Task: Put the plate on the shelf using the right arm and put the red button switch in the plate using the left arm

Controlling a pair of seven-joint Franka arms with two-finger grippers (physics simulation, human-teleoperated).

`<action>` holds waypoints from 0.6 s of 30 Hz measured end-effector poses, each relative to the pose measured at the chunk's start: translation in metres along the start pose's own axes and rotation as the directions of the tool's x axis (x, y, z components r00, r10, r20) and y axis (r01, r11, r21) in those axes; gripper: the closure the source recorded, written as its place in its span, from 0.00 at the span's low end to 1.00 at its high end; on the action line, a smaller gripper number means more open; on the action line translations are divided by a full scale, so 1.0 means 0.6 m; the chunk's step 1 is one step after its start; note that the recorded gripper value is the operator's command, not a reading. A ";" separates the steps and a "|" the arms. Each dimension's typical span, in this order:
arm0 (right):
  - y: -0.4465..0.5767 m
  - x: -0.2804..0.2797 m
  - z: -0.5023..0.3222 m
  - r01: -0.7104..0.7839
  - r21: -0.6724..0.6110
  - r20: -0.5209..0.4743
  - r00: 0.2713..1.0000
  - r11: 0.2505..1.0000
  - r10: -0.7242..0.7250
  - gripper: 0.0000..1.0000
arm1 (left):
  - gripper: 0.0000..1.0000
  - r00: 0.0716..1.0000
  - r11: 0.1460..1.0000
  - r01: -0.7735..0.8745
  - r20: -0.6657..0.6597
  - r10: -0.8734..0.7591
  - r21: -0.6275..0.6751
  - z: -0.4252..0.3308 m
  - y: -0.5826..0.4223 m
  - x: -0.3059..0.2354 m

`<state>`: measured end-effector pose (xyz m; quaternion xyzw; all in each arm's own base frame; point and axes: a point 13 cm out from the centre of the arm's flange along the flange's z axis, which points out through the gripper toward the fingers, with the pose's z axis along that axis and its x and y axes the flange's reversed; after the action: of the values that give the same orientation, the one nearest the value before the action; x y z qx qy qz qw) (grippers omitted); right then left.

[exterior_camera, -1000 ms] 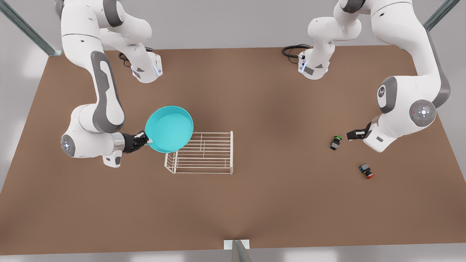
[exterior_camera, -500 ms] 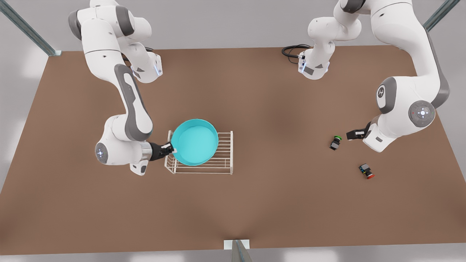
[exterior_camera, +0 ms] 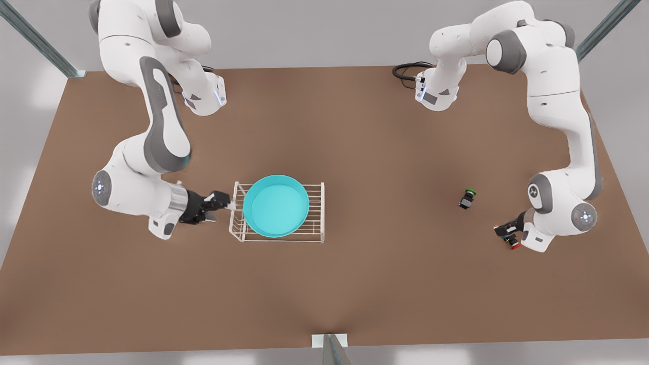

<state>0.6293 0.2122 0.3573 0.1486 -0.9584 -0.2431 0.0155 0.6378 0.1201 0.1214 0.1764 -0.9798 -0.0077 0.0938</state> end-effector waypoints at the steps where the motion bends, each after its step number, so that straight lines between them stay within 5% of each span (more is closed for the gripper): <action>1: -0.035 0.018 -0.030 -0.023 0.051 -0.022 0.999 0.998 0.024 0.00 | 0.00 1.000 1.000 -0.001 0.020 0.001 -0.010 0.015 0.006 -0.013; 4: -0.151 0.110 -0.079 -0.043 0.291 -0.169 0.981 0.956 0.096 0.00 | 0.00 0.997 1.000 -0.009 0.080 0.011 -0.024 0.028 0.013 -0.042; 6: -0.224 0.234 -0.083 -0.121 0.320 -0.212 0.958 0.940 0.195 0.00 | 0.00 0.994 1.000 -0.012 0.109 0.015 -0.026 0.029 0.018 -0.054; 13: -0.458 0.424 -0.282 -0.422 0.395 -0.029 0.882 0.816 0.470 0.00 | 0.00 0.989 1.000 -0.013 0.147 0.016 -0.024 0.064 0.051 -0.073; 18: -0.576 0.495 -0.286 -0.552 0.395 -0.008 0.798 0.735 0.603 0.00 | 0.00 0.989 0.999 -0.026 0.144 0.029 -0.026 0.099 0.056 -0.064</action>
<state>0.4588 -0.2433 0.3330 -0.1404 -0.9815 -0.0290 0.1267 0.6506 0.1638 0.0576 0.1607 -0.9862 -0.0307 0.0251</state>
